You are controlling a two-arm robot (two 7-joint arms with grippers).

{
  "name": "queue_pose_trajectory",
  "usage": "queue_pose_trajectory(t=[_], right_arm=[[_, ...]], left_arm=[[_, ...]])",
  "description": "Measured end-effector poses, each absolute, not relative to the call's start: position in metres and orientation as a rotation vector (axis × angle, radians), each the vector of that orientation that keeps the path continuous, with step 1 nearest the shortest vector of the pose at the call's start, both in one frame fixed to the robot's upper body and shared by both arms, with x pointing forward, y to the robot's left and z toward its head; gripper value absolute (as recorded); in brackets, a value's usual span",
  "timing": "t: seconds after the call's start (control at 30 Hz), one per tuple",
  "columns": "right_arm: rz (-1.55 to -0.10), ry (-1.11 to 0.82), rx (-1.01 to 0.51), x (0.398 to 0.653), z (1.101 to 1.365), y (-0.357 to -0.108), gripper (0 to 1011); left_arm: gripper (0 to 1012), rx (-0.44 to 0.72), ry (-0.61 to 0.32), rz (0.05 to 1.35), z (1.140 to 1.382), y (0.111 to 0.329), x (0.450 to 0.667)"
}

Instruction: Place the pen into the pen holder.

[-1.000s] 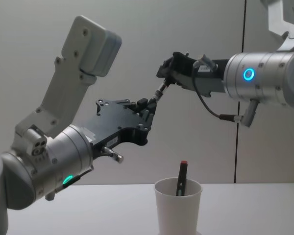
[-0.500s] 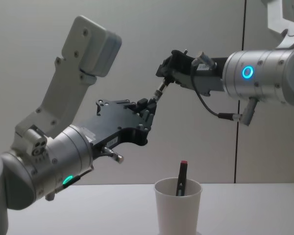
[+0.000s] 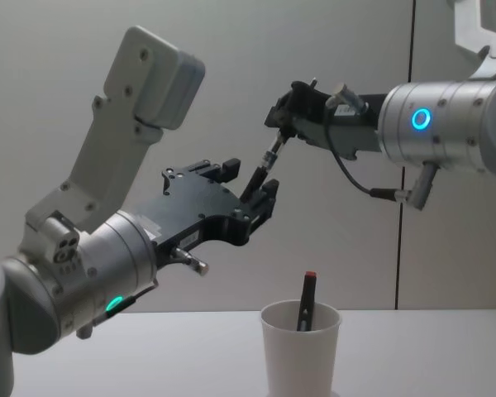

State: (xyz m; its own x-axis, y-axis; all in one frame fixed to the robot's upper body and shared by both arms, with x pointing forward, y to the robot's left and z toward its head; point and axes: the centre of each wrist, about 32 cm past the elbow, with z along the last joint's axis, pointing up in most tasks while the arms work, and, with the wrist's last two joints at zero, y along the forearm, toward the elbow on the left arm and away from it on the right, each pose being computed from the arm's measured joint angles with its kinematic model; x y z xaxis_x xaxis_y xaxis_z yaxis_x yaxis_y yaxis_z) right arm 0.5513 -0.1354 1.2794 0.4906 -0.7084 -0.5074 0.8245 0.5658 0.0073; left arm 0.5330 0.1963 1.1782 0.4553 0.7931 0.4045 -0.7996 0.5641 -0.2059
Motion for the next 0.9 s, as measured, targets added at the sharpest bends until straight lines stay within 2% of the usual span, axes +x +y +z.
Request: queue_pose_trajectory(t=[0.2, 0.23, 0.27, 0.53, 0.6, 0.9], right_arm=[[-0.947, 0.484, 0.269, 0.5514, 1.2796, -0.1358, 143], [-0.947, 0.483, 0.27, 0.5515, 1.2797, -0.1358, 143], [-0.948, 0.482, 0.271, 0.5516, 1.2799, -0.1359, 143], [-0.957, 0.477, 0.276, 0.5524, 1.28, -0.1357, 143], [-0.961, 0.474, 0.275, 0.5525, 1.28, -0.1355, 142], [-1.016, 0.429, 0.255, 0.552, 1.28, -0.1334, 143]], left_arm=[[715, 0.015, -0.491, 0.982, 1.1782, 0.1963, 0.533], [715, 0.015, -0.491, 0.982, 1.1783, 0.1963, 0.533], [773, 0.015, -0.491, 0.982, 1.1783, 0.1963, 0.533], [973, 0.015, -0.49, 0.982, 1.1782, 0.1963, 0.533], [1003, 0.015, -0.491, 0.982, 1.1782, 0.1963, 0.533], [1003, 0.015, -0.49, 0.982, 1.1782, 0.1963, 0.533]])
